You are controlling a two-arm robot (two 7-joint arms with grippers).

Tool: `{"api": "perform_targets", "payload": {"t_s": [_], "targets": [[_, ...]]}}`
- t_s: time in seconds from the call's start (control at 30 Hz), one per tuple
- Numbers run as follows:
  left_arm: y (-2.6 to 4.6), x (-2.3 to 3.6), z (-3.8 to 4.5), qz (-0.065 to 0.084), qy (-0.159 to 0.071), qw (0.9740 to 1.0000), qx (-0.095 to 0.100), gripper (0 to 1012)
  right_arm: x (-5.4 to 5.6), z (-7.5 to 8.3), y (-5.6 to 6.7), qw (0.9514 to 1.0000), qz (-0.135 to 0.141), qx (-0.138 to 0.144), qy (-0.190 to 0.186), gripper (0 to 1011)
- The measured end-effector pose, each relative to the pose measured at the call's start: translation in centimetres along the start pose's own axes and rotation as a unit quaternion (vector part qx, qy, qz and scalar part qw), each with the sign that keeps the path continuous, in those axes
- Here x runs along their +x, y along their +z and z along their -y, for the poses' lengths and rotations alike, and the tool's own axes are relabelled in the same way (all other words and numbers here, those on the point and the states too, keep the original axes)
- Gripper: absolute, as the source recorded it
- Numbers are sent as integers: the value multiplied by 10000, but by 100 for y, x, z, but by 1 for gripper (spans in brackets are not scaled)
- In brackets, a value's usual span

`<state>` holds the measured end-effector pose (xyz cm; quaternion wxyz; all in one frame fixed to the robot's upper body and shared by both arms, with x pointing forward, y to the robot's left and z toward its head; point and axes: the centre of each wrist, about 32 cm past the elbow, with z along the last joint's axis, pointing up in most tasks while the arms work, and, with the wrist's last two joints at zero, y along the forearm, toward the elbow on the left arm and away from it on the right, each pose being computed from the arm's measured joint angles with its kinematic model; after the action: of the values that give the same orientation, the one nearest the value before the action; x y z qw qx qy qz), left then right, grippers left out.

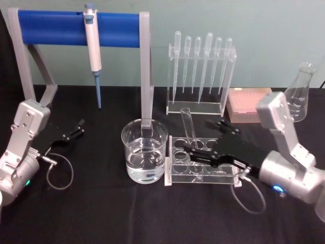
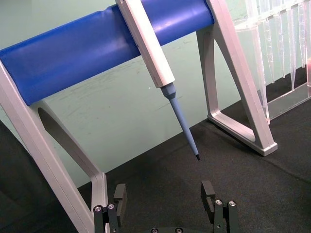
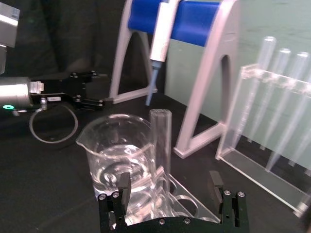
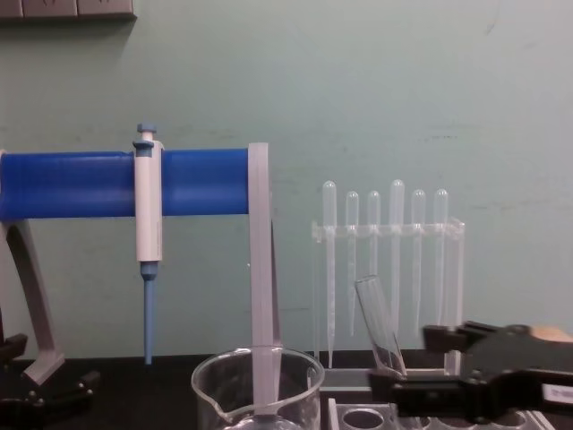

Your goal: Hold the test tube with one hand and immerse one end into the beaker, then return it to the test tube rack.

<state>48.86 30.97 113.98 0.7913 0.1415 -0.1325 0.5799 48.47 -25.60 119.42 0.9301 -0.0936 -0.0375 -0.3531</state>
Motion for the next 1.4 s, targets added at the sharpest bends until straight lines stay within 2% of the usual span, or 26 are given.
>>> {"api": "perform_targets", "payload": {"t_s": [0.17,0.3,0.4,0.77,0.9,1.0,1.13,1.2,1.4], "targets": [[0,0,0,0,0,10000,0,1000,73,-166,98,9997,7,-93,242,1002],[0,0,0,0,0,10000,0,1000,95,-218,145,9993,38,-148,337,997],[0,0,0,0,0,10000,0,1000,98,-240,168,9992,43,-184,353,947],[0,0,0,0,0,10000,0,1000,116,-273,193,9990,-19,-250,372,651],[0,0,0,0,0,10000,0,1000,117,-285,184,9990,-55,-239,369,487],[0,-1,0,0,-1,10000,0,1000,115,-285,180,9991,-75,-226,363,405],[0,0,0,0,0,10000,0,1000,106,-263,188,9993,-143,-93,340,264],[0,-1,0,-1,0,10000,0,1000,105,-251,195,9993,-179,-27,325,227],[0,0,0,0,0,10000,0,1000,85,-152,260,9987,-298,371,161,226]]}}
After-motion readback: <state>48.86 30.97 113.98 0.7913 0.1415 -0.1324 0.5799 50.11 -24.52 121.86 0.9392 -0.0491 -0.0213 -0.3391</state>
